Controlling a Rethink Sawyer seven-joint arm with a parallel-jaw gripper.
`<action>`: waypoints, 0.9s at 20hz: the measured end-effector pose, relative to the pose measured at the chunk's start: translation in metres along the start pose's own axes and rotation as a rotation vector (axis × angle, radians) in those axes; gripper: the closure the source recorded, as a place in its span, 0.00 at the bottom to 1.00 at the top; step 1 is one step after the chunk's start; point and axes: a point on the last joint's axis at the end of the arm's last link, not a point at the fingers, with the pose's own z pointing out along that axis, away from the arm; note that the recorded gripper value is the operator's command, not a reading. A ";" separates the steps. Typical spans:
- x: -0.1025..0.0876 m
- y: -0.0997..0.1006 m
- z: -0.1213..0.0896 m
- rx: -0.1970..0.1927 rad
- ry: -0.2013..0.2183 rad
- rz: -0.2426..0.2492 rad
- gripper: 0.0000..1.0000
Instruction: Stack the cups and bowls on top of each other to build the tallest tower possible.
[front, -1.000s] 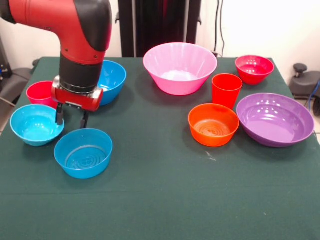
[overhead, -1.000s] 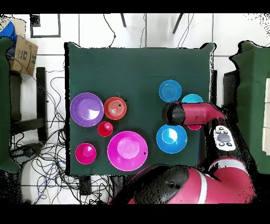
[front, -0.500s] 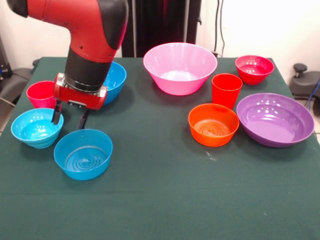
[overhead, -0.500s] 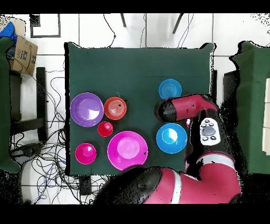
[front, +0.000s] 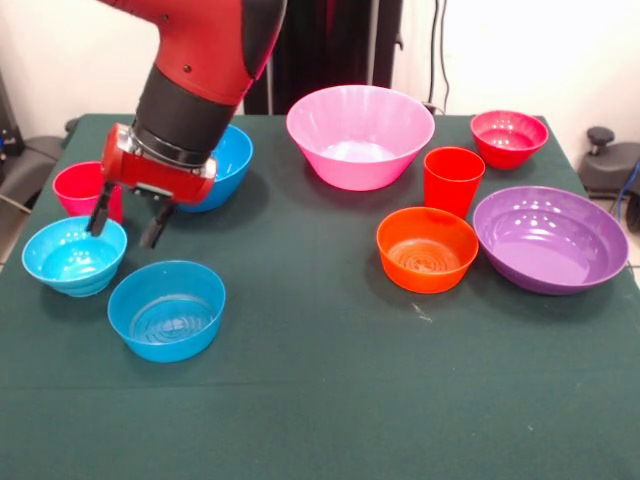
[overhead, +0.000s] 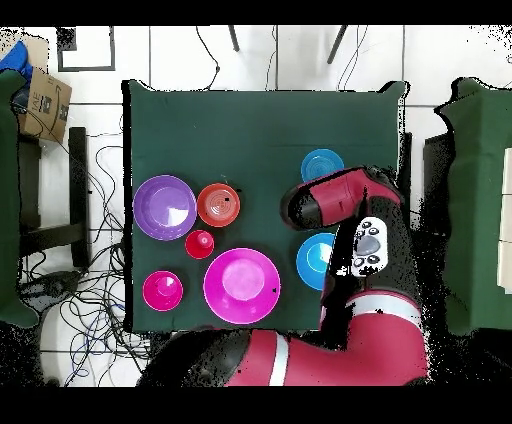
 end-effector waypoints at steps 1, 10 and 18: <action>0.000 -0.002 -0.001 0.005 -0.001 -0.002 0.00; 0.007 -0.031 0.006 0.075 0.007 -0.029 0.00; 0.018 -0.036 0.025 0.082 0.031 -0.034 0.00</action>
